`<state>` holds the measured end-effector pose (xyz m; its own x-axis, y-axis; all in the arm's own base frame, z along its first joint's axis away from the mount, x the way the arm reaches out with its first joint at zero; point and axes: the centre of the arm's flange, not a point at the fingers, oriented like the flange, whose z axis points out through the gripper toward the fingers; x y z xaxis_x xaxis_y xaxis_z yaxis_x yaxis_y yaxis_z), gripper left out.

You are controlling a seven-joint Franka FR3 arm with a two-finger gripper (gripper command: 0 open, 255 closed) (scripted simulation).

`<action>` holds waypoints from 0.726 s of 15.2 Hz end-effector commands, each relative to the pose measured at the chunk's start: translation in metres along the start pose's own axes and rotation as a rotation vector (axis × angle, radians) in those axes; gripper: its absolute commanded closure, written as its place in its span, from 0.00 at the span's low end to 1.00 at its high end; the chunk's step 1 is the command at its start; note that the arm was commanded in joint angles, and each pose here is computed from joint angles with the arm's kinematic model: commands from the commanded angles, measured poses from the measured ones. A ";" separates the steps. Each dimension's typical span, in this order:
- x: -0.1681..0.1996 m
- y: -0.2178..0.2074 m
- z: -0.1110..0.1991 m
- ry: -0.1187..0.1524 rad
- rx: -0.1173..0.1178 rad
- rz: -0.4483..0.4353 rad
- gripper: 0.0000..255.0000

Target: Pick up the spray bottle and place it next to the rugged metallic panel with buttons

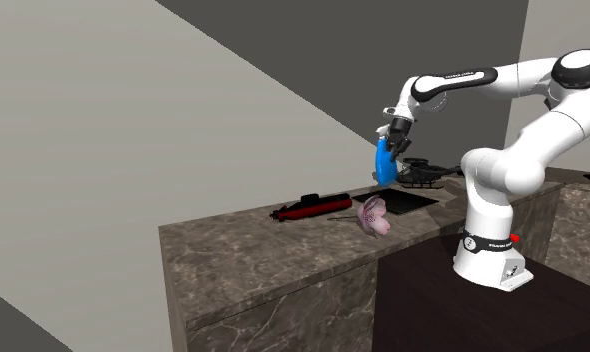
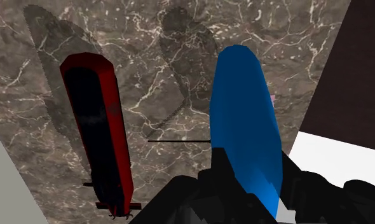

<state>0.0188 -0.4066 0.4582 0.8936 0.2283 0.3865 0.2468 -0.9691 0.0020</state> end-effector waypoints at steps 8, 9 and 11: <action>-0.019 -0.001 0.044 0.000 -0.001 0.000 1.00; -0.021 -0.001 0.048 0.000 -0.001 0.000 1.00; -0.025 -0.001 0.058 0.000 -0.001 0.000 1.00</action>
<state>0.0188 -0.4051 0.4006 0.8936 0.2284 0.3865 0.2469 -0.9690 0.0019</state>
